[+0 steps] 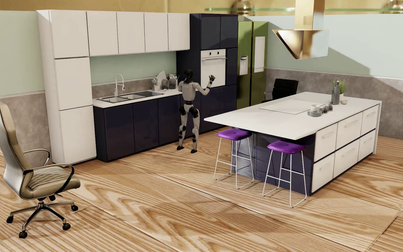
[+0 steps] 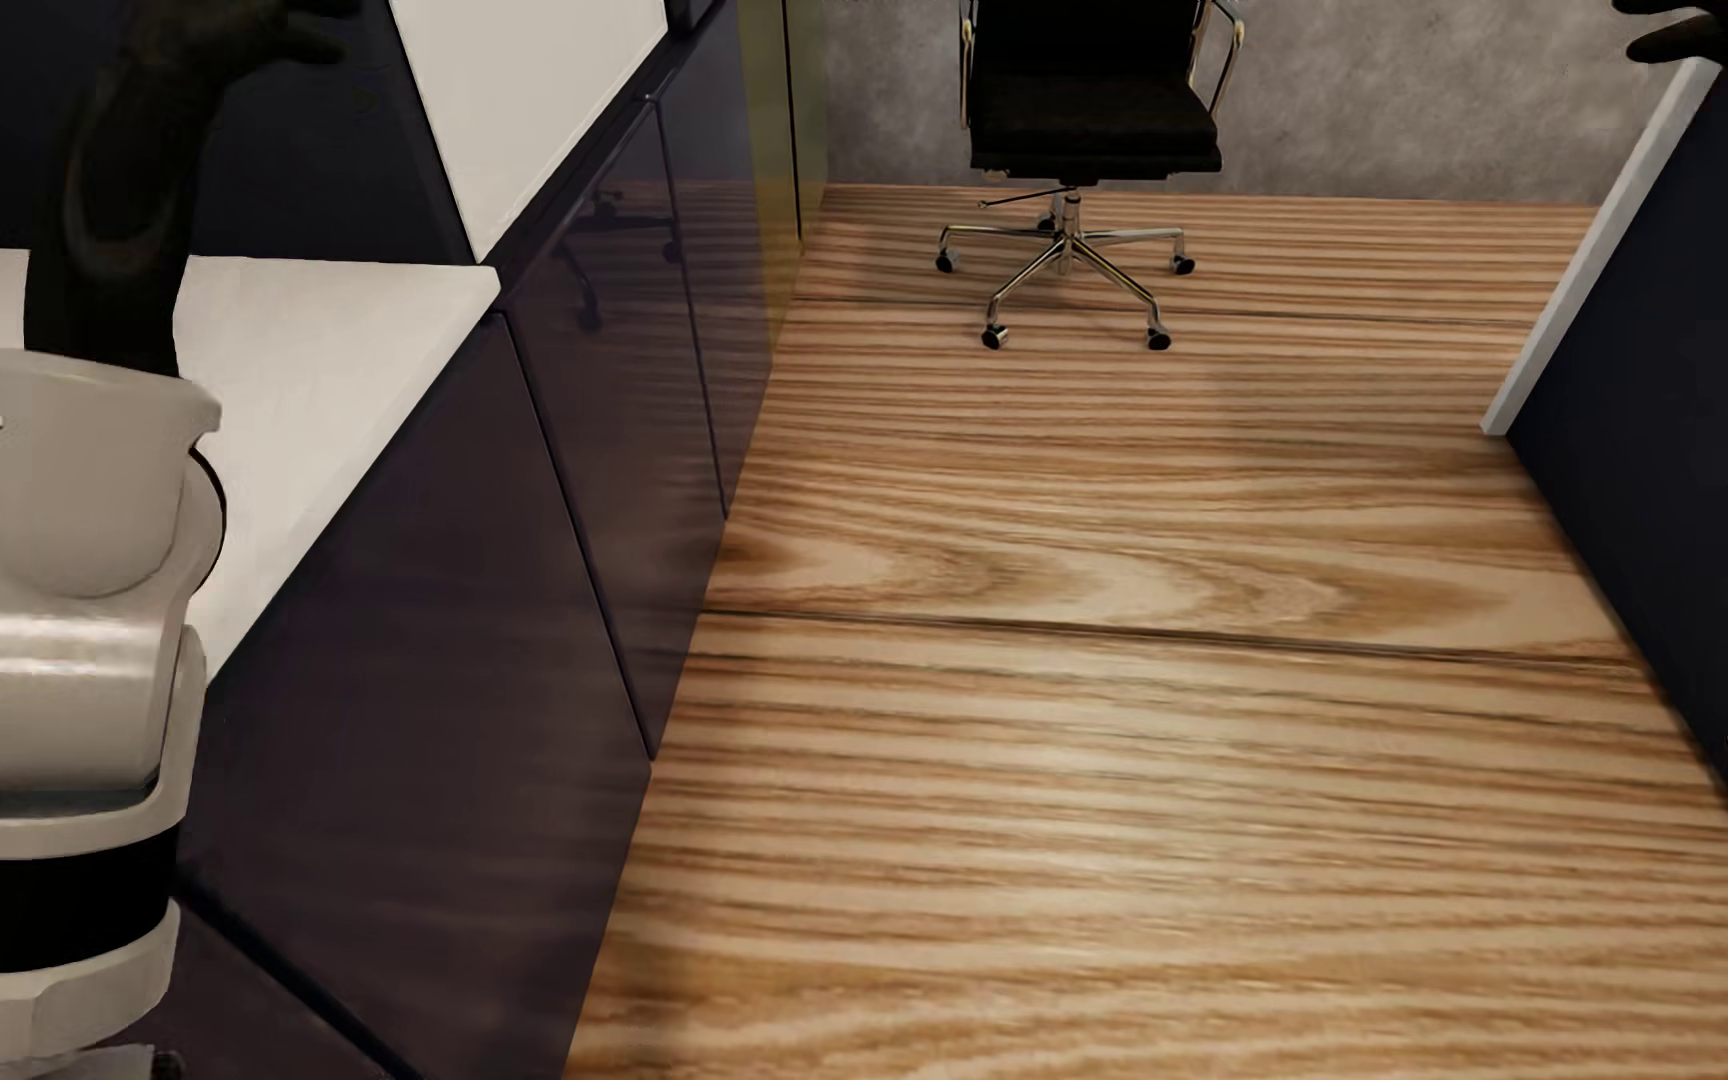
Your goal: Reach up
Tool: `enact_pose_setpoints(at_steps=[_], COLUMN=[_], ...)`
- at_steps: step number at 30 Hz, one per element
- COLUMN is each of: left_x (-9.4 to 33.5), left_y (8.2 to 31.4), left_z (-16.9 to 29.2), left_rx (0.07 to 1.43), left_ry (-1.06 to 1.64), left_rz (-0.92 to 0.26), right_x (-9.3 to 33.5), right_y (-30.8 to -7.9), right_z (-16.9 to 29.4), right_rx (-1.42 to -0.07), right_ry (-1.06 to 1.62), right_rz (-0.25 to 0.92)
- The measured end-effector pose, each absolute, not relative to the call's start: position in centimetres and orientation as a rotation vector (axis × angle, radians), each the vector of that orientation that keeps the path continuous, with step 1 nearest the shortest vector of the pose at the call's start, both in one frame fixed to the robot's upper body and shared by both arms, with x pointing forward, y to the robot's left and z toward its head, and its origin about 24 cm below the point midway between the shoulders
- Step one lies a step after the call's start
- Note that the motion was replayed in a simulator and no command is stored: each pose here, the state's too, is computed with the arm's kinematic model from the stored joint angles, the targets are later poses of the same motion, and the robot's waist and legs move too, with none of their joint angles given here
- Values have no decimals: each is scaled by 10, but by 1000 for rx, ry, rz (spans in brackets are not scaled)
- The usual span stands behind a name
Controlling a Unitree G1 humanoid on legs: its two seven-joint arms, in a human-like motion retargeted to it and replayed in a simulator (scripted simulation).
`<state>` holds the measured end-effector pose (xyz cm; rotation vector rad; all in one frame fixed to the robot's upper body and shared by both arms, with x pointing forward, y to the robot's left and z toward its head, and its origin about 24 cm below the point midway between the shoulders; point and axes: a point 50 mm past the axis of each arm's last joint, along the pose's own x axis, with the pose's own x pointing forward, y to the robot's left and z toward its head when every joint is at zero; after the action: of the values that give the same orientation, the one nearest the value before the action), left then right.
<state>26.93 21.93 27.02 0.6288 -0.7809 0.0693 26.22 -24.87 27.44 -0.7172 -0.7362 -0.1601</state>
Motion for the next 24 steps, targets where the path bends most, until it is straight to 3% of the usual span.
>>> enact_pose_setpoints(at_steps=[5, 11, 20, 24], left_x=[254, 239, 231, 222], left_y=[217, 191, 162, 151], left_z=[344, 395, 453, 475], left_rx=[708, 800, 916, 989], left_ry=[-1033, -1220, -1339, -1378], left_rz=[138, 99, 86, 97], right_x=[242, 215, 197, 189], right_y=[-234, -209, -170, -163], right_z=[349, 409, 466, 485], right_rx=[-808, -873, -987, -1034], right_ry=[-1016, -1271, -1442, -1473], right_rz=[-198, -201, -162, -184])
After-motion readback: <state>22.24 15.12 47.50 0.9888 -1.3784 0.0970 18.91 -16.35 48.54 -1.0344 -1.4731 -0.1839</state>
